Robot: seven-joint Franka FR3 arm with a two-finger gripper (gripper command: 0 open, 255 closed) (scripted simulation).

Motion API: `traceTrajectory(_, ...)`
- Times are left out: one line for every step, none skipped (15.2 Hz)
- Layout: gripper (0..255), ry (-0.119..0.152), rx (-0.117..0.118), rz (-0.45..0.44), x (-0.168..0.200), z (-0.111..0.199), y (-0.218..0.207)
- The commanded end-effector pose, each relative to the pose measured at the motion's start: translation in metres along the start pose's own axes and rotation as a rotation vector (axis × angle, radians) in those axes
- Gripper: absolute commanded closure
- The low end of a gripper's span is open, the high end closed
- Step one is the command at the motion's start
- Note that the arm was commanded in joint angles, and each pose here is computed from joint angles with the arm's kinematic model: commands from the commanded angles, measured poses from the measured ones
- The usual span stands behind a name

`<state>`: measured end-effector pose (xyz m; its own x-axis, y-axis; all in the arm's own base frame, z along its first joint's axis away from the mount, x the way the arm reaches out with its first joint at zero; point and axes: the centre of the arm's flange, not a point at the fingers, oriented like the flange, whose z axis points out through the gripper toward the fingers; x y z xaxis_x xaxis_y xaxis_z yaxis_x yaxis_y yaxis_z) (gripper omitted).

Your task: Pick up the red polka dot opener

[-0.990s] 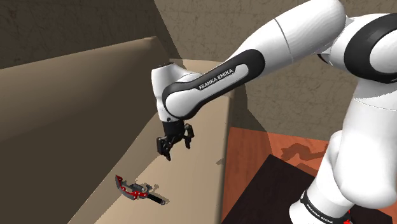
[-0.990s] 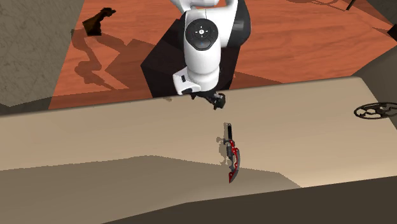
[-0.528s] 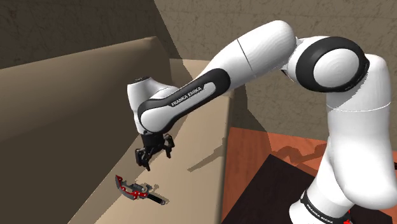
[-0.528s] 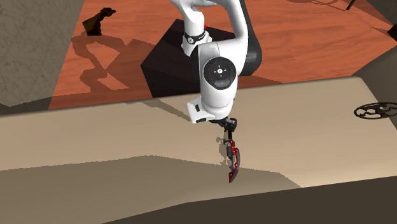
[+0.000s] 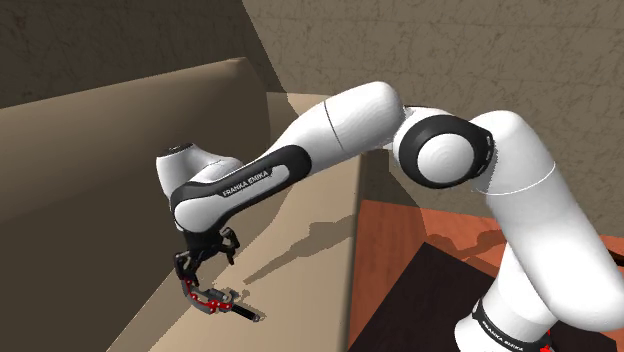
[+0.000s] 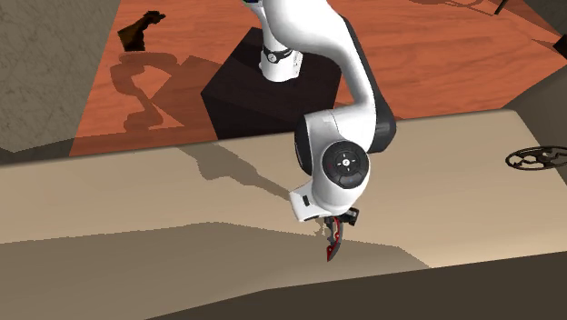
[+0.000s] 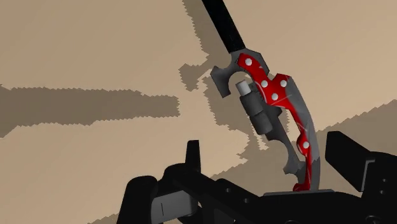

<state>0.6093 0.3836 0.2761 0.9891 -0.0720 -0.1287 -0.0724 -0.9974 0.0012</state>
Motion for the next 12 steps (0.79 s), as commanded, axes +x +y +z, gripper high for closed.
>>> traceTrajectory(0,0.003,0.002,-0.004,0.012,0.010,-0.023)
traceTrajectory(0,0.004,0.003,-0.006,0.019,0.015,-0.033)
traceTrajectory(0,0.006,0.004,-0.008,0.026,0.020,-0.043)
traceTrajectory(0,0.007,0.005,-0.011,0.033,0.024,-0.053)
traceTrajectory(0,0.007,0.005,-0.011,0.033,0.030,-0.053)
traceTrajectory(0,0.007,0.005,-0.011,0.034,0.035,-0.053)
traceTrajectory(0,0.007,0.005,-0.011,0.035,0.040,-0.053)
traceTrajectory(0,0.007,0.005,-0.011,0.035,0.045,-0.053)
traceTrajectory(0,0.007,0.005,-0.011,0.036,0.051,-0.053)
traceTrajectory(0,0.007,0.005,-0.011,0.037,0.056,-0.053)
traceTrajectory(0,0.007,0.005,-0.011,0.037,0.061,-0.053)
traceTrajectory(0,0.007,0.005,-0.011,0.038,0.064,-0.053)
